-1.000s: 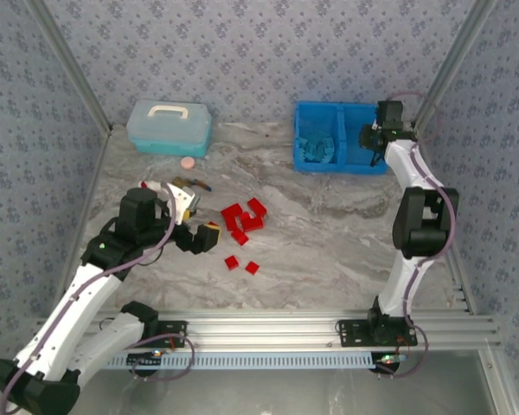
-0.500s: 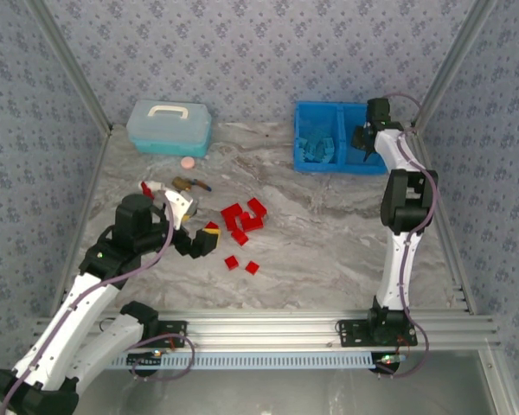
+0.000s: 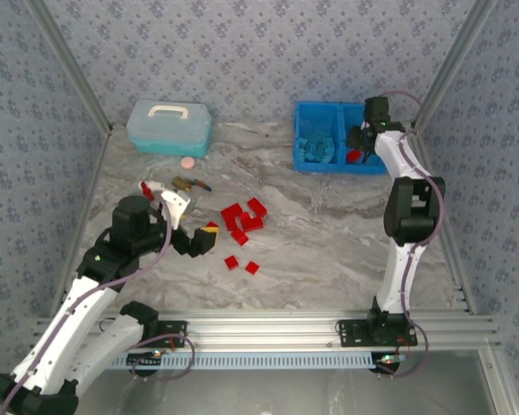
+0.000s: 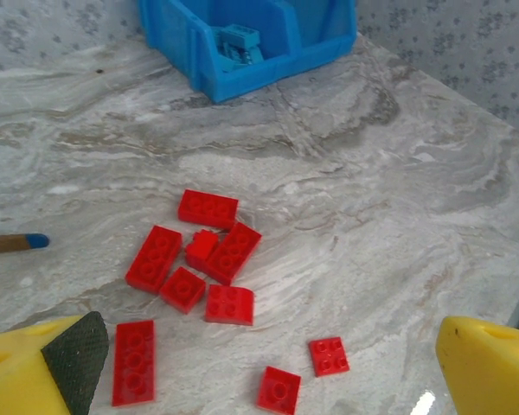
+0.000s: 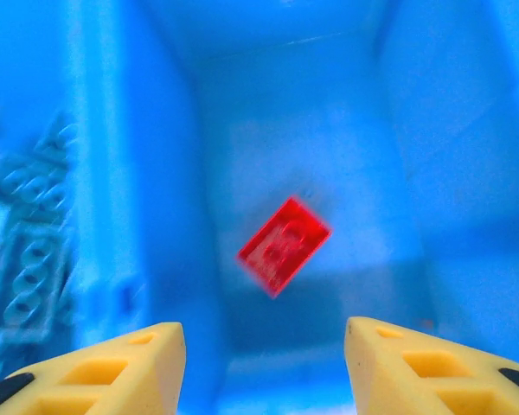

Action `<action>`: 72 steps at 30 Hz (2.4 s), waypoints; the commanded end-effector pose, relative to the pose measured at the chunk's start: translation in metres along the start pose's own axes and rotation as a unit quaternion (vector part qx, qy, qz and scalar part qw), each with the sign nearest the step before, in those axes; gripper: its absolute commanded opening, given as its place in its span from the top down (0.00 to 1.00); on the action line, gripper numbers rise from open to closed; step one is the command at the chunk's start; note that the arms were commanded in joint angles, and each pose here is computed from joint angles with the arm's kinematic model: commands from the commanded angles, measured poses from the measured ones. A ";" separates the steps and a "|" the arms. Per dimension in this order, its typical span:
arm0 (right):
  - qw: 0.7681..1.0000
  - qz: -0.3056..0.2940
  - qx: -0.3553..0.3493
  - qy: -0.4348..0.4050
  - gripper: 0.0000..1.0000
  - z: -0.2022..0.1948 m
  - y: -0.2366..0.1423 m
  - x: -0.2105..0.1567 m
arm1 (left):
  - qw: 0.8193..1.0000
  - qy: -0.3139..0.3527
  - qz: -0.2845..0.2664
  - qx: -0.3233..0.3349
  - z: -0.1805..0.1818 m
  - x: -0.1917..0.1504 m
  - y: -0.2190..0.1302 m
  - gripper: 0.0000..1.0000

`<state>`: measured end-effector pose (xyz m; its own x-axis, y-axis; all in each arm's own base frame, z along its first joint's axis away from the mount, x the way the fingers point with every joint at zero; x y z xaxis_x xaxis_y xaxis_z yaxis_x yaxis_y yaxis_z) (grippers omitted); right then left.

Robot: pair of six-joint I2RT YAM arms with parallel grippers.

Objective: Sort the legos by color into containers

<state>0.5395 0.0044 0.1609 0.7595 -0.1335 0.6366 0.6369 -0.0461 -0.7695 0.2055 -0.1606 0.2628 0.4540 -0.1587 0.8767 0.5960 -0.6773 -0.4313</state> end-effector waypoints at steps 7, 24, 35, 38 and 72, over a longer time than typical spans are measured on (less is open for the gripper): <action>0.972 -0.042 0.166 -0.161 0.45 0.138 -0.132 -0.090 | 0.997 0.012 -0.025 0.068 0.018 0.006 -0.016 0.01; 0.847 0.160 0.268 -0.430 0.23 0.261 -0.173 -0.351 | 0.996 0.013 -0.016 0.082 0.023 0.001 -0.014 0.01; 0.816 0.190 0.235 -0.492 0.19 0.269 -0.144 -0.387 | 0.997 0.008 0.004 0.079 0.025 -0.004 -0.008 0.01; 0.809 0.196 0.228 -0.506 0.27 0.269 -0.141 -0.395 | 0.997 0.008 0.007 0.079 0.025 -0.005 -0.007 0.01; 0.988 -0.120 0.063 -0.080 0.65 0.085 -0.139 -0.045 | 0.998 0.004 0.002 0.055 0.018 -0.002 -0.006 0.01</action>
<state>0.4004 0.1264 0.2184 0.6441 0.1290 0.7539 0.7428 0.1298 -0.6568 0.2135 -0.1418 0.2543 0.4600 -0.1734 0.8708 0.6691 -0.5770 -0.4684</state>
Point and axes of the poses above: each hand's point on the last joint's axis, 136 mm out from that joint toward the fingers, its own y axis out along the fingers, its own z axis along the line the jaws close on, x = y × z, the point moved 1 cm from there along -y, back along the fingers, and after that the axes turned 4 degrees about -y, right-handed, at the moved point
